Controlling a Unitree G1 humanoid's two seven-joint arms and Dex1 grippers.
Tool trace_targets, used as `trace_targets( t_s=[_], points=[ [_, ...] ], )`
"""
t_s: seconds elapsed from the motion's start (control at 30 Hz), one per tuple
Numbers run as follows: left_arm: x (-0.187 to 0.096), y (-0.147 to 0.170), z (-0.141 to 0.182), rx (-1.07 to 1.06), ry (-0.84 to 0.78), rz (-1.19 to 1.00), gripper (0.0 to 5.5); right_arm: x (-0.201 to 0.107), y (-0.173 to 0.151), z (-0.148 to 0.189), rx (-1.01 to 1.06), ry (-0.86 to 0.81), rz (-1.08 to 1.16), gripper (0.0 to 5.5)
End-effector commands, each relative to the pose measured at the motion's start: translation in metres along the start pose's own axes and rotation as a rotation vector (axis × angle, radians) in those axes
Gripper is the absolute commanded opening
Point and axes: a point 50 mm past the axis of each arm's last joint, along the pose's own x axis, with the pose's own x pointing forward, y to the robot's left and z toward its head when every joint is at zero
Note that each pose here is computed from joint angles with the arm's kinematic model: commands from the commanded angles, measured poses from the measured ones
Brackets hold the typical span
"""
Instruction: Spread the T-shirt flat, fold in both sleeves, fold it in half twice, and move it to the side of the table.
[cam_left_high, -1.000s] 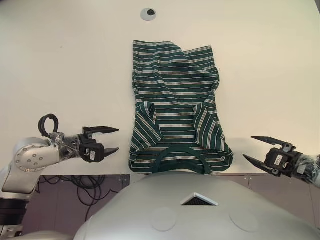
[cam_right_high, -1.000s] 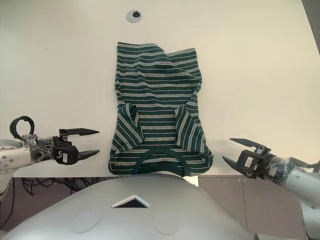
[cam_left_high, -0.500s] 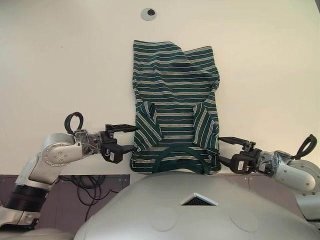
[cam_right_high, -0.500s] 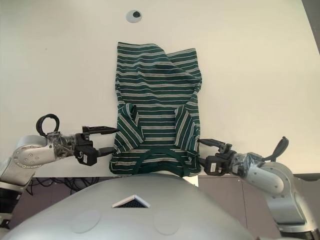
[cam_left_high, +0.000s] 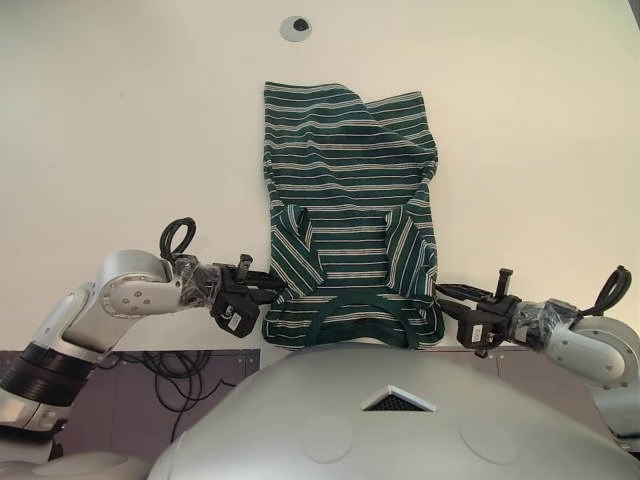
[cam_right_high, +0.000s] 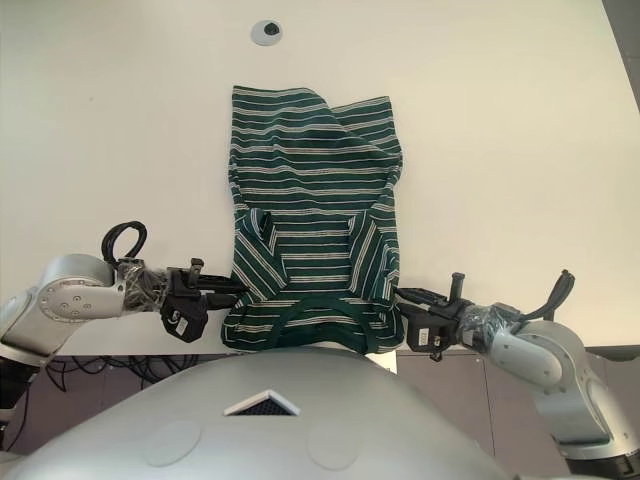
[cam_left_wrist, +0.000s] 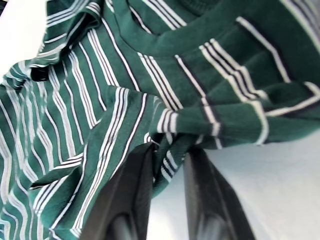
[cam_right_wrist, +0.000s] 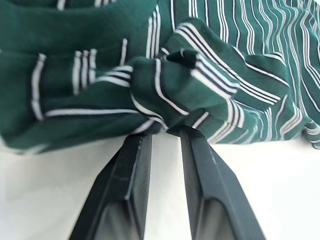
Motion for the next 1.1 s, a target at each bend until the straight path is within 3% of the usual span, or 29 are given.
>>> trace_targets(
  t_s=[0.03,0.27,0.53,0.93,1.1],
  points=[
    [0.001,-0.017,-0.010,-0.047,0.080,-0.176,0.19,-0.005,0.008,-0.011,0.035,0.093,0.056,1.52],
    [0.001,-0.016,-0.014,-0.046,0.101,-0.183,0.00,-0.016,0.002,-0.019,-0.044,0.175,0.018,2.36],
    [0.002,-0.013,-0.017,-0.043,0.102,-0.185,0.00,0.002,-0.012,-0.003,-0.315,0.108,-0.009,2.36],
    [0.011,-0.006,-0.021,-0.039,0.093,-0.172,0.00,0.012,-0.019,0.004,-0.549,0.082,0.183,2.36],
    [0.012,-0.003,-0.023,-0.036,0.089,-0.162,0.00,0.017,-0.011,0.000,-0.554,0.072,0.235,1.49]
  ],
)
